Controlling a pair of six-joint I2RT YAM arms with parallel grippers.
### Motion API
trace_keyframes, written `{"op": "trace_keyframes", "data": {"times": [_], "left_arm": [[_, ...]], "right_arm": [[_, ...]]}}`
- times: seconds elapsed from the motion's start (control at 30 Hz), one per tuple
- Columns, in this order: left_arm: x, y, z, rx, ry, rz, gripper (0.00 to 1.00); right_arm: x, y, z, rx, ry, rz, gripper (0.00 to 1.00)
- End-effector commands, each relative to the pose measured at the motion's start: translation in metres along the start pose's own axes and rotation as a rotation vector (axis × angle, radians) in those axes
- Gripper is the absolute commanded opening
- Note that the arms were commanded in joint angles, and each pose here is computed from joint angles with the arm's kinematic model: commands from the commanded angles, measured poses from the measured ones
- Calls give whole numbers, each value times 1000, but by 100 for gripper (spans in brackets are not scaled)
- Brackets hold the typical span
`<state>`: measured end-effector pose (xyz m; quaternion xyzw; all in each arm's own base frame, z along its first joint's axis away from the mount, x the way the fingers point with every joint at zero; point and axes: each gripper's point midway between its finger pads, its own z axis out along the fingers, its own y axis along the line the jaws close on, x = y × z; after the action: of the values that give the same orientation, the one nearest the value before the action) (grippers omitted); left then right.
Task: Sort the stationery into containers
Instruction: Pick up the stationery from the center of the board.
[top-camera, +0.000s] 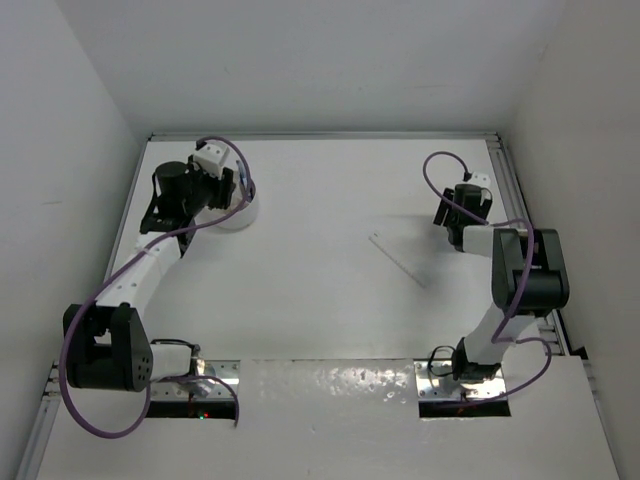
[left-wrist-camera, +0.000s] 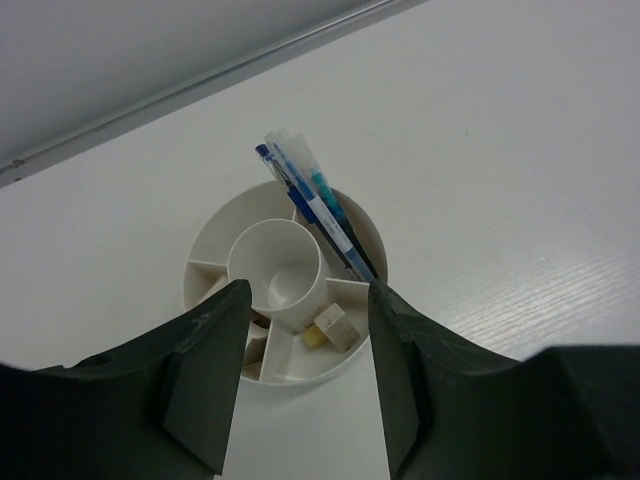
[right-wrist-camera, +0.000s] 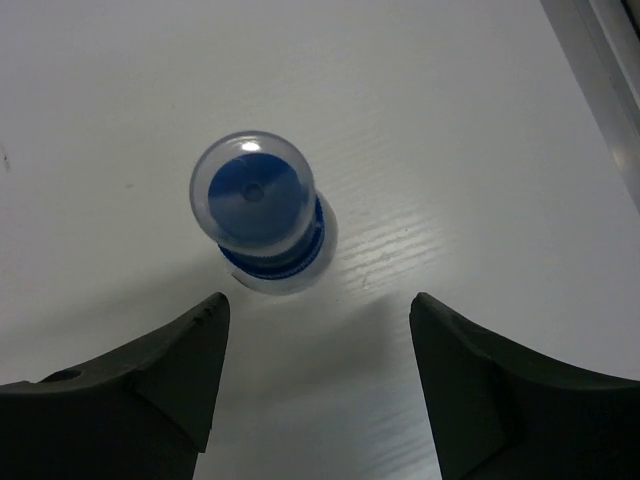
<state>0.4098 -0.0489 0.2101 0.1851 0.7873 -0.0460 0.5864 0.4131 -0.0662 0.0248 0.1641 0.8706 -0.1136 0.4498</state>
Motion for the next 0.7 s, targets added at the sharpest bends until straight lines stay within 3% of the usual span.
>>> {"op": "trace_keyframes", "data": {"times": [0.0,0.4,0.67], "left_arm": [[-29,14,-4,-41,-84,14,48],[-36,23,-5,-68,-93,18,50],[-38,26,-5,-79,-99,20,52]], "right_arm": [[-31,18,14,-71,-98,24,71],[-38,29,37,-116,-136,41,59],[-34,27,39,-106,-125,43,43]]}}
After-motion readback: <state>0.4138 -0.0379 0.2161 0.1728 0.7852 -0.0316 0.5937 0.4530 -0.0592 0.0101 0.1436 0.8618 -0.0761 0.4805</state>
